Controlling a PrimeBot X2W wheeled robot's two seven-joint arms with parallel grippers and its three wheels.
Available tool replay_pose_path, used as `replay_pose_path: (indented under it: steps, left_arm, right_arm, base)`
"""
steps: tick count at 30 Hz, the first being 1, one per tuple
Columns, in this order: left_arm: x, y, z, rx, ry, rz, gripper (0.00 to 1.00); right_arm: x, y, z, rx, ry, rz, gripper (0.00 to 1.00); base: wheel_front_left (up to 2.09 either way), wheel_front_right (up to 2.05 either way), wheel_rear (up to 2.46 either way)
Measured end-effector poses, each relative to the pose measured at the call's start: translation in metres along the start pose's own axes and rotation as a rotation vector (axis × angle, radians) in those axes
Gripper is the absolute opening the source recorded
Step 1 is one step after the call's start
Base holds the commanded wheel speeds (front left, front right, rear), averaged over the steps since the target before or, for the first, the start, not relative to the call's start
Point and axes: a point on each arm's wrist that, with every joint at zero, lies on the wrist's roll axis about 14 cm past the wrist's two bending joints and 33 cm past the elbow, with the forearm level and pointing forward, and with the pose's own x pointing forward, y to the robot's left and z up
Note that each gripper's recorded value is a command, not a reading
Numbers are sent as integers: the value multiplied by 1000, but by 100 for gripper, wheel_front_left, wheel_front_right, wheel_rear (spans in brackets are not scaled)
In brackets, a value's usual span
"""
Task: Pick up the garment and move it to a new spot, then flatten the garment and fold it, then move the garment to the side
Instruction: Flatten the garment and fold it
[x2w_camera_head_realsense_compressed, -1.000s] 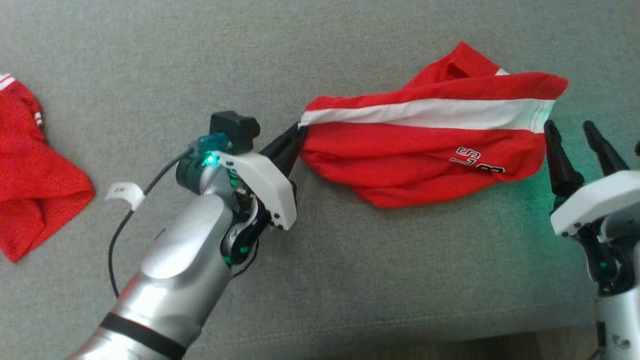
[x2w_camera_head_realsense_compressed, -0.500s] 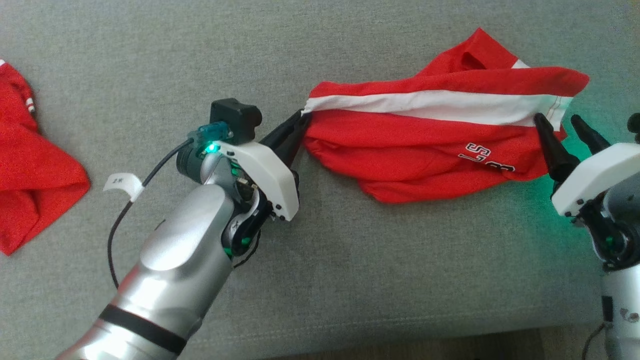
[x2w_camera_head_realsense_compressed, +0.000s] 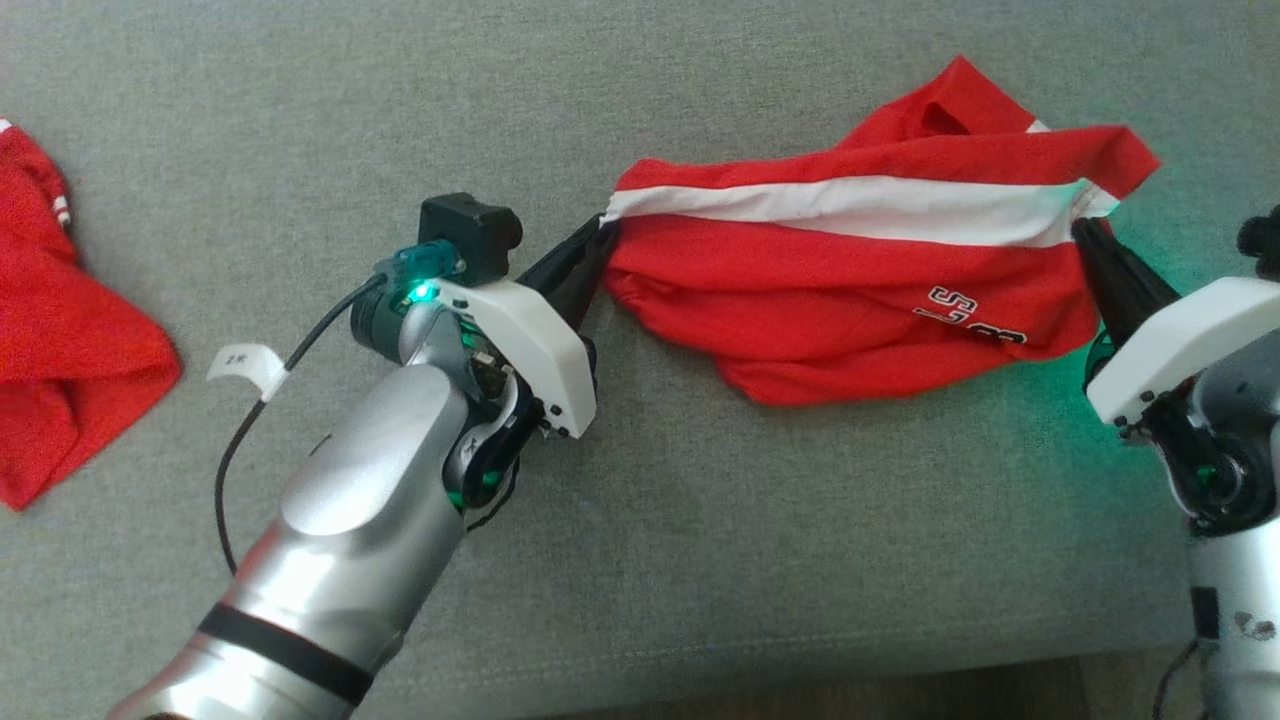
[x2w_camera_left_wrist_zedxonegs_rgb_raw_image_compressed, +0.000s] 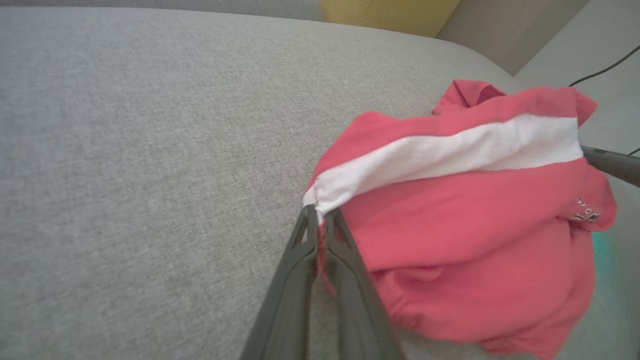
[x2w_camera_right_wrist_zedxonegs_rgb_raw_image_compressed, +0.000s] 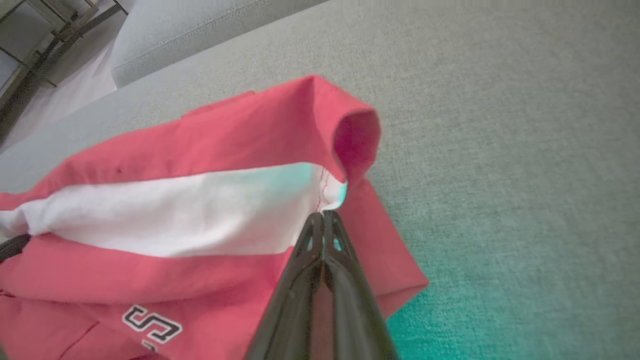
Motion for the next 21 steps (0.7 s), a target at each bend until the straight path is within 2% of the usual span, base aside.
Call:
replay_pose_path:
  steps: [4,11,16,21]
  left_arm:
    - [-1,-1,3,-3,-8,-1,0]
    - [-6,-7,22,16,-80,-7,0]
    - [-15,-15,56,45,-196,-12,0]
    - [-35,-17,105,100,-354,6,0]
  right_arm:
    - [-3,4,10,-1,-50,17,0]
    - [-22,20,54,-34,-272,58,0]
    - [-41,25,61,-38,-358,68,0]
    - [-63,37,90,-62,-491,94,0]
  base:
    - [0,0,0]
    - [0,0,0]
    - [0,0,0]
    - [0,0,0]
